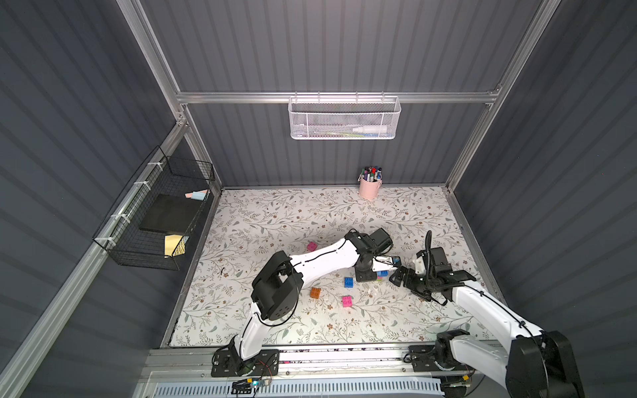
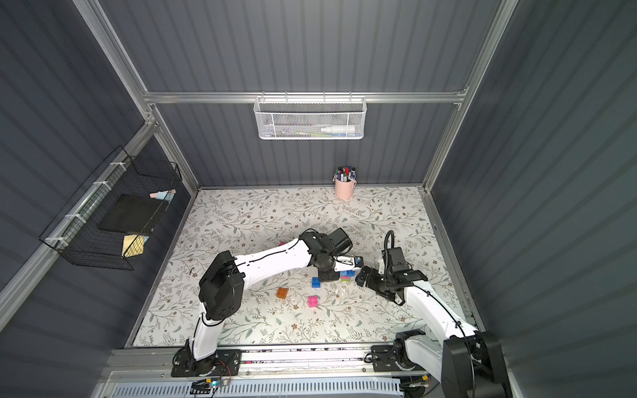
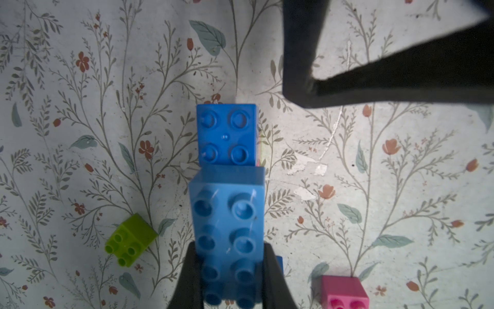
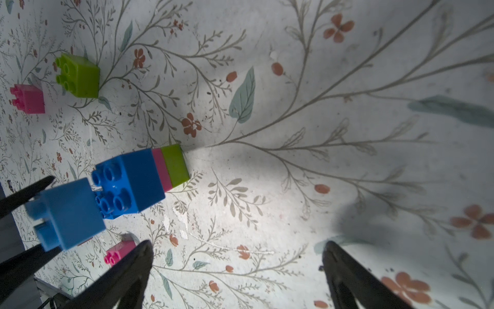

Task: Assemble the number 4 with lego
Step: Assemble the lego brick with the lego brick.

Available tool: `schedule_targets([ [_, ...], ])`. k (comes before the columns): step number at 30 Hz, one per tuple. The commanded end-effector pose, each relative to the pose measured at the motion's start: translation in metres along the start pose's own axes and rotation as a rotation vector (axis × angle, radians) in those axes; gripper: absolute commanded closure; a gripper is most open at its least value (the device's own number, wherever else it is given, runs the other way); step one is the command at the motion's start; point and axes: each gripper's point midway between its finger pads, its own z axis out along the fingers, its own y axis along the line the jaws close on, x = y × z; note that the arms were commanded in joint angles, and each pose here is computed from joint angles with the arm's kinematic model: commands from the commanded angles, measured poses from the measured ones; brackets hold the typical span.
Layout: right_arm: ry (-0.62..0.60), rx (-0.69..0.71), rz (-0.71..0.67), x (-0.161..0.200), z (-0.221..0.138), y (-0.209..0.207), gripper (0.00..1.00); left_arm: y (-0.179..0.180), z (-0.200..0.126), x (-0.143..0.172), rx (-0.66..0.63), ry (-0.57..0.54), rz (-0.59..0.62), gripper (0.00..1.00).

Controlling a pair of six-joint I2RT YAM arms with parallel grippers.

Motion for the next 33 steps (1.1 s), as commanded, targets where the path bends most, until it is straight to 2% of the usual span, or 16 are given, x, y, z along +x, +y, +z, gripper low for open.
schedule_targets([
  [1, 0.018, 0.001, 0.007, 0.005, 0.003, -0.003, 0.01, -0.002, 0.003, 0.004, 0.039, 0.026, 0.015, 1.00],
  [6, 0.018, 0.002, 0.007, 0.005, 0.003, -0.004, 0.01, 0.001, 0.002, 0.009, 0.032, 0.019, 0.003, 1.00],
  [11, 0.029, -0.013, 0.009, 0.006, 0.003, -0.001, 0.01, 0.011, -0.020, 0.002, -0.027, -0.054, -0.009, 1.00],
  [14, 0.043, -0.028, 0.011, 0.008, 0.004, 0.001, 0.01, 0.010, -0.026, 0.002, -0.028, -0.052, 0.000, 1.00],
  [21, 0.043, -0.031, 0.009, 0.008, 0.003, 0.002, 0.01, 0.003, -0.017, 0.012, 0.014, -0.021, 0.007, 1.00],
  [33, 0.041, -0.031, 0.009, 0.008, 0.003, 0.002, 0.01, 0.003, -0.004, 0.010, 0.039, -0.003, 0.020, 1.00],
])
